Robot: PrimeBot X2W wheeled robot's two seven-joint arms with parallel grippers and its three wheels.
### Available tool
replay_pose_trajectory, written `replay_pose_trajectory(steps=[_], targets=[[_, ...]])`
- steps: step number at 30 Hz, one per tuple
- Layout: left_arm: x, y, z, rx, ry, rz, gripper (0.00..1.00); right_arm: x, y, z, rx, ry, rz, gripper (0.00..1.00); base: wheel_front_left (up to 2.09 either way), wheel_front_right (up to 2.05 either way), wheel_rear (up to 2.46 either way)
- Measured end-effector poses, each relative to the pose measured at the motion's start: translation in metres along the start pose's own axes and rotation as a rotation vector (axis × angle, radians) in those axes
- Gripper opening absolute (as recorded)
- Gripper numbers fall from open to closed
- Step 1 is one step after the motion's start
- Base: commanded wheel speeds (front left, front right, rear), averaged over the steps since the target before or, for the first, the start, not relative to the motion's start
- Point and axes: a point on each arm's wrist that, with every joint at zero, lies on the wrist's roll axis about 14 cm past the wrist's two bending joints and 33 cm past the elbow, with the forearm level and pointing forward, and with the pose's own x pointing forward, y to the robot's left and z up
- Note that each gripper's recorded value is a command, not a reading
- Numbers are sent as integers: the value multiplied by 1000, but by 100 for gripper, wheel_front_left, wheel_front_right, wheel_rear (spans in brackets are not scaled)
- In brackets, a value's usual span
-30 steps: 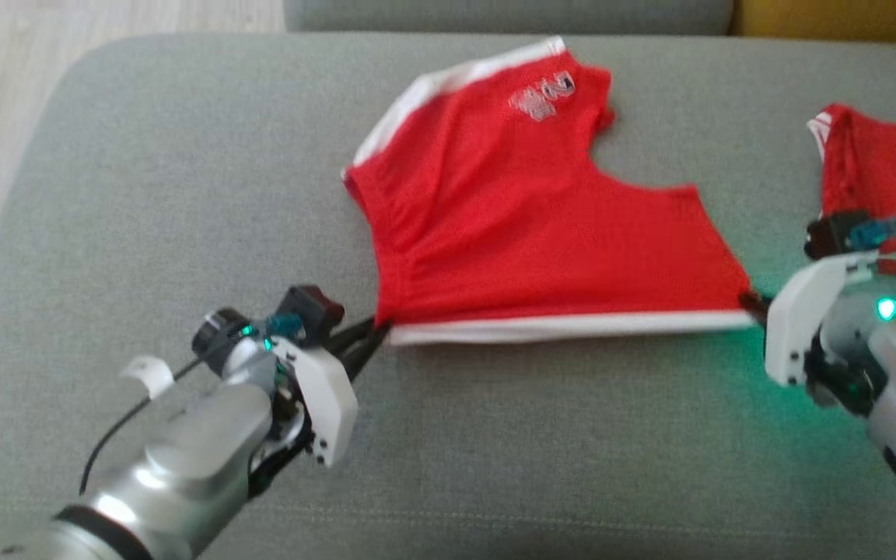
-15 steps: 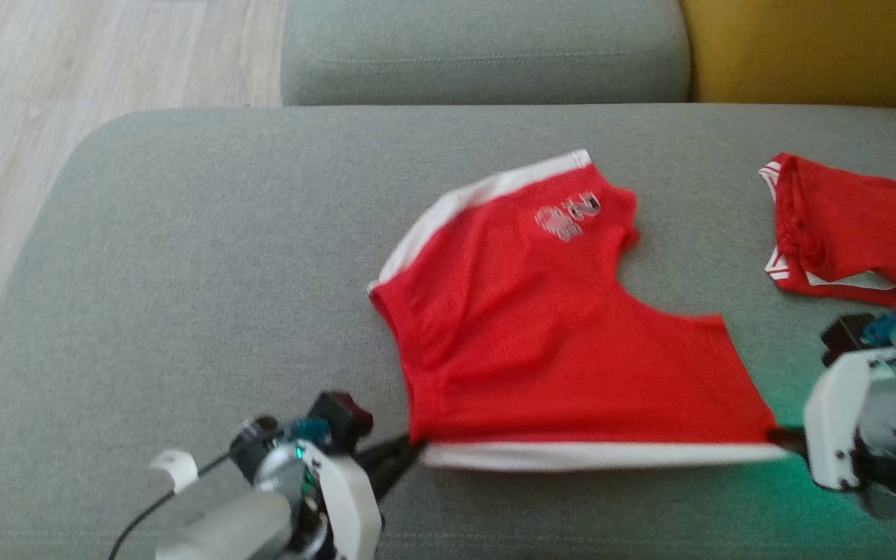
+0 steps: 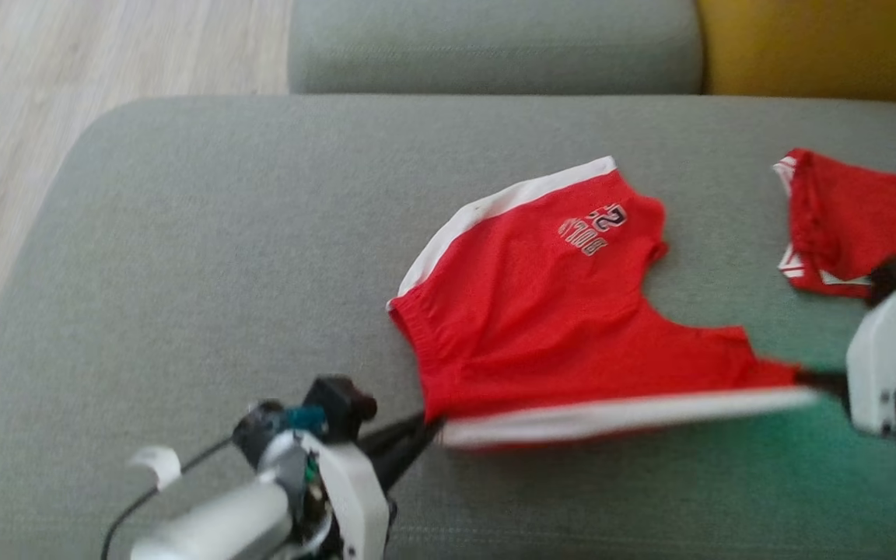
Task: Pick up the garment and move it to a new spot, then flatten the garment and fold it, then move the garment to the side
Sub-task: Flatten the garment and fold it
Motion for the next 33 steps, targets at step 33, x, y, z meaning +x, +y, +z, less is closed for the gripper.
replay_pose_trajectory(steps=[33], targets=[[42, 154, 30, -115, -114, 309, 0, 130, 43, 241, -146, -143, 17, 0, 0, 0, 0]])
